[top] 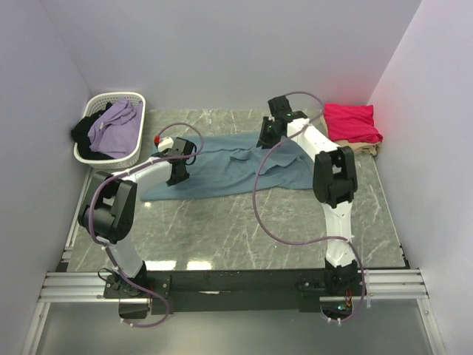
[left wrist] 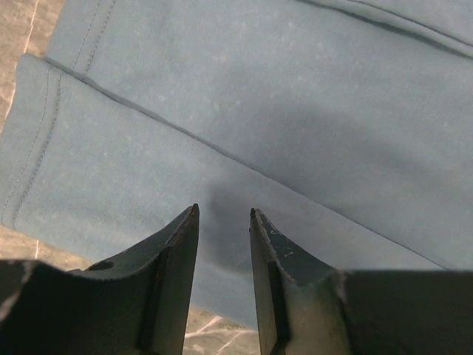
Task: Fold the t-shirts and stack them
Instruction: Fold the tshirt
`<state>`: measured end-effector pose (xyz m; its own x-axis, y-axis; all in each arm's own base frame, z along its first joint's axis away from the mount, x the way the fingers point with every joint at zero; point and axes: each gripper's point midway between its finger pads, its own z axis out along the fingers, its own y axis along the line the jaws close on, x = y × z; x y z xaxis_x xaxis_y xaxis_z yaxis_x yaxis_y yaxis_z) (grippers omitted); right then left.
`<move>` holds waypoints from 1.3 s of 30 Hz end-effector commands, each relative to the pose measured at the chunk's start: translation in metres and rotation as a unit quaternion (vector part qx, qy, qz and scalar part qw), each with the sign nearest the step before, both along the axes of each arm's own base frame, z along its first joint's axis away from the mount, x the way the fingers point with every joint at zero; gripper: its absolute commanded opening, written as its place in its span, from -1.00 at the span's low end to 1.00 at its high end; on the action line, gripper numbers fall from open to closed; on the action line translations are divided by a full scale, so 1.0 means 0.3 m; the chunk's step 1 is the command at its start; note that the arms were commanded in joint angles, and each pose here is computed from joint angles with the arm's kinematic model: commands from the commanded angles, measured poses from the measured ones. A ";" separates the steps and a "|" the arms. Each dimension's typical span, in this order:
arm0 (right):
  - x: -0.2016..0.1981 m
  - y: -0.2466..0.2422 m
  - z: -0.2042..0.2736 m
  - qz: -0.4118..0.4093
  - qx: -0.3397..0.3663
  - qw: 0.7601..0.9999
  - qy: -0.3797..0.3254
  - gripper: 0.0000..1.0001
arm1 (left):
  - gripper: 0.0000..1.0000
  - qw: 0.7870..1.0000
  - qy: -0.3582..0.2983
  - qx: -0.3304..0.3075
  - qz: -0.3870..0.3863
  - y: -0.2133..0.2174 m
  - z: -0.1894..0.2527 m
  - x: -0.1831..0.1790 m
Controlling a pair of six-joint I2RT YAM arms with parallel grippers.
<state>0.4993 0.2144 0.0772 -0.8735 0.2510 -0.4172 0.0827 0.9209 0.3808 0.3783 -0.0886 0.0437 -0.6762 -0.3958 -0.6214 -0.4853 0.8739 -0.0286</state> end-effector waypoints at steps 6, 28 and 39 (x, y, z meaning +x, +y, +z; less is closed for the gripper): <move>-0.157 -0.195 0.301 -0.047 -0.040 0.994 -0.095 -0.05 | -0.21 0.999 -0.032 -0.023 -0.017 -0.038 0.087 0.036; -0.352 -0.090 0.034 -0.033 0.124 0.986 -0.107 0.07 | -0.21 0.999 -0.037 -0.028 -0.017 -0.037 0.083 0.018; -0.299 -0.082 0.079 -0.033 0.130 0.980 -0.149 0.13 | -0.21 0.999 -0.029 -0.028 -0.020 -0.045 0.057 0.020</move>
